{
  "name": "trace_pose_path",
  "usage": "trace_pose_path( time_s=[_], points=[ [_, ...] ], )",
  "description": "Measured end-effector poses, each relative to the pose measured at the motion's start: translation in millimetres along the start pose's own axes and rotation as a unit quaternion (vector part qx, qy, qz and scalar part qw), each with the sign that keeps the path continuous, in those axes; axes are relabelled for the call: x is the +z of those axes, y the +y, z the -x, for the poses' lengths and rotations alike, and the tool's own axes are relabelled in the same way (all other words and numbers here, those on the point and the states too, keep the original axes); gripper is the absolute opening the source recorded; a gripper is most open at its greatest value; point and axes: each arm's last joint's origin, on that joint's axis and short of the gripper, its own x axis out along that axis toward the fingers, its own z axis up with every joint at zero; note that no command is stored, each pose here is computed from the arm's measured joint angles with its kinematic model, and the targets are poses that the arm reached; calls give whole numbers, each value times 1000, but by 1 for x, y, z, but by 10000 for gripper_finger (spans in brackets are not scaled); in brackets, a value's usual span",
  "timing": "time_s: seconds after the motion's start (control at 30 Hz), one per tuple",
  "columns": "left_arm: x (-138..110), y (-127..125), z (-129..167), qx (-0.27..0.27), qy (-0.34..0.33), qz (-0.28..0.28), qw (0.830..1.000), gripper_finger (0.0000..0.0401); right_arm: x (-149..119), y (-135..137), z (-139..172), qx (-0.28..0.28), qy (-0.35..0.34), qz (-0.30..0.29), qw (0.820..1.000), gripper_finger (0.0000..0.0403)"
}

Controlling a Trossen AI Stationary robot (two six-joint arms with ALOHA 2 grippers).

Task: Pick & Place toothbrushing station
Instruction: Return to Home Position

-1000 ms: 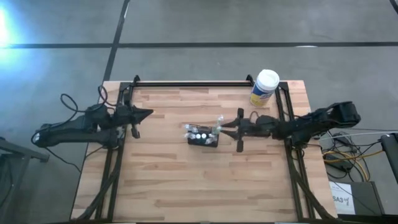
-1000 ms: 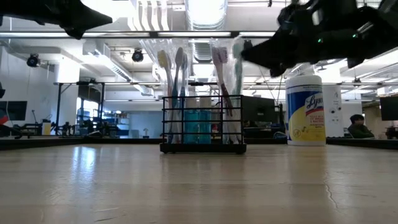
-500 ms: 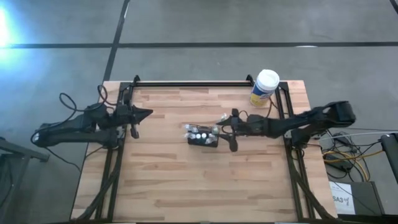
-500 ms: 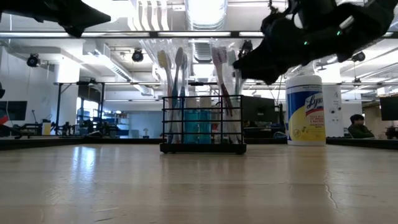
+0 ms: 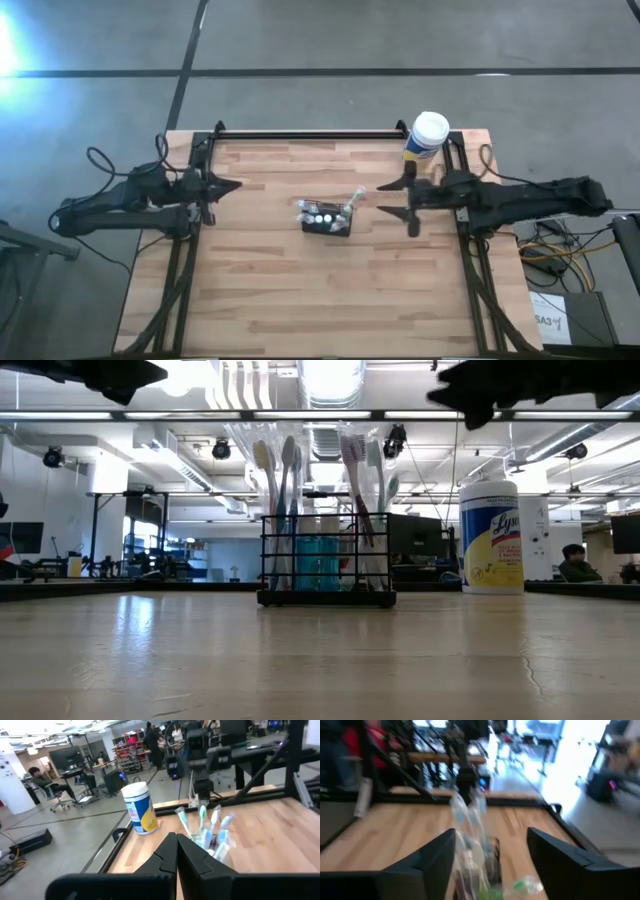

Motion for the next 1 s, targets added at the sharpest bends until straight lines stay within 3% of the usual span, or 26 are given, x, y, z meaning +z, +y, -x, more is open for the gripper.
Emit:
trace_pose_path(
  time_s=[0.2,0.37,0.43,0.7,0.9,1.0],
  points=[
    [-2,6,-2,26,7,-3,1000,2,7,-8,33,42,-58,18,997,114],
    [-25,8,-18,-44,-39,26,998,1,-15,-18,40,41,-55,6,998,19],
    [-40,9,-24,-68,-52,40,996,1,-29,-20,40,36,-60,-13,997,15],
    [-83,10,-18,-34,-40,118,992,1,-66,-19,50,32,-106,-50,993,8],
    [-100,2,-5,4,-87,134,987,0,-87,-19,58,-23,-117,-88,989,8],
    [-107,-2,0,-6,-122,125,985,0,-89,-19,59,-25,-104,-80,991,8]
  ],
)
